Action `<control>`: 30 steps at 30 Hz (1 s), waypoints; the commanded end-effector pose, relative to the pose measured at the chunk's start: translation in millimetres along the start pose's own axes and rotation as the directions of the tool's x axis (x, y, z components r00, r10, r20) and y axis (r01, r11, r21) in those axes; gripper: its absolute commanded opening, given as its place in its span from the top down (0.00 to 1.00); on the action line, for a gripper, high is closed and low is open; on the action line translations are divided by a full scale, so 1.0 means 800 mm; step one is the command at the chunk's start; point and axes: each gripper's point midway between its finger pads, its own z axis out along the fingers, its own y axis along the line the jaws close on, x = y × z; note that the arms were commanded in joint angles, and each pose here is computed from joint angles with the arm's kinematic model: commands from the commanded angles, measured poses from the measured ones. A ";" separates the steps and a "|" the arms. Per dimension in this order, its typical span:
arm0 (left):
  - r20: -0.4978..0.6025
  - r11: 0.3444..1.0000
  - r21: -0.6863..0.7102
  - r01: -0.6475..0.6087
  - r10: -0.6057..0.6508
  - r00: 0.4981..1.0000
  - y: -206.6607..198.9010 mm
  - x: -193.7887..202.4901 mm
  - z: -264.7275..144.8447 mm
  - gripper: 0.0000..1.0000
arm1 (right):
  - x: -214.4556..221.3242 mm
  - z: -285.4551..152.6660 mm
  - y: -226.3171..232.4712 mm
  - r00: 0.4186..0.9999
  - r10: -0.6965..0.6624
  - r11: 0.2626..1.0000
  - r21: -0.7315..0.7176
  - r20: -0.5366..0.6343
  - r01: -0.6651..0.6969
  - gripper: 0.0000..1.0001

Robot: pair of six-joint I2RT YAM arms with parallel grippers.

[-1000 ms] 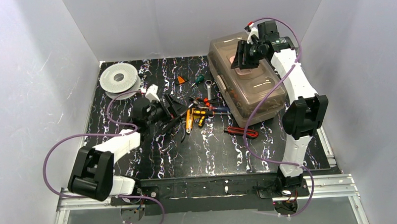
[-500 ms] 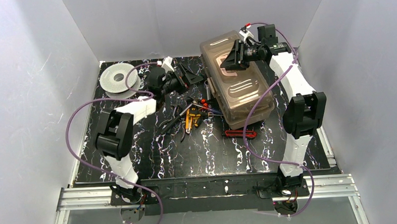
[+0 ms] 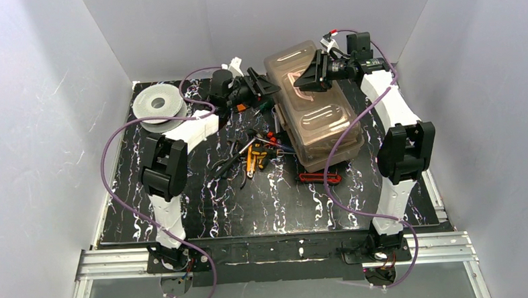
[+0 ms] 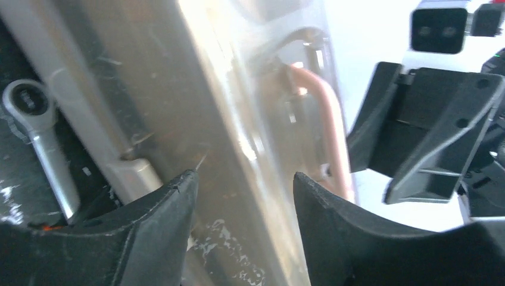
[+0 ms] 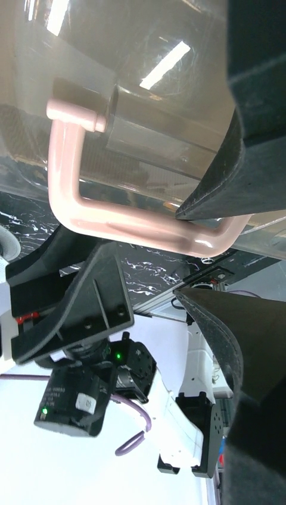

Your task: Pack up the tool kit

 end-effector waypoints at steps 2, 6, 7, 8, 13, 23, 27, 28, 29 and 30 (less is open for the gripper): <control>-0.015 0.998 0.033 -0.056 0.056 0.998 -0.043 0.003 0.015 0.49 | 0.005 -0.006 0.049 0.998 -0.056 0.990 -0.129 -0.025 0.053 0.48; -0.052 0.997 0.022 -0.069 0.070 0.996 -0.042 0.016 0.028 0.54 | 0.002 -0.012 0.050 0.998 -0.055 0.990 -0.128 -0.012 0.053 0.49; -0.060 0.998 0.022 -0.065 0.066 0.996 -0.041 0.018 0.032 0.55 | 0.002 -0.012 0.049 0.999 -0.053 0.991 -0.126 -0.011 0.051 0.49; -0.069 0.998 0.025 -0.058 0.059 0.996 -0.039 0.021 0.037 0.56 | 0.001 -0.014 0.049 0.999 -0.053 0.991 -0.124 -0.007 0.051 0.49; -0.089 0.996 0.052 -0.070 0.074 0.993 -0.054 0.026 0.049 0.60 | 0.000 -0.018 0.047 0.999 -0.052 0.993 -0.108 0.003 0.053 0.49; -0.073 0.985 0.040 -0.166 0.168 0.983 -0.069 0.032 0.039 0.62 | -0.008 -0.038 0.044 0.998 -0.040 0.994 -0.100 0.045 0.044 0.54; -0.087 0.984 0.042 -0.174 0.178 0.980 -0.070 0.035 0.036 0.61 | -0.016 -0.052 0.046 0.997 -0.034 0.992 -0.116 0.076 0.042 0.59; -0.085 0.983 0.035 -0.182 0.185 0.979 -0.070 0.036 0.032 0.61 | -0.018 -0.056 0.048 0.996 -0.032 0.991 -0.125 0.083 0.042 0.60; -0.081 0.981 0.025 -0.194 0.196 0.977 -0.067 0.036 0.028 0.60 | -0.020 -0.061 0.050 0.995 -0.030 0.990 -0.136 0.091 0.042 0.60; -0.076 0.978 0.012 -0.207 0.207 0.975 -0.065 0.036 0.023 0.59 | -0.022 -0.068 0.052 0.994 -0.028 0.989 -0.143 0.104 0.043 0.60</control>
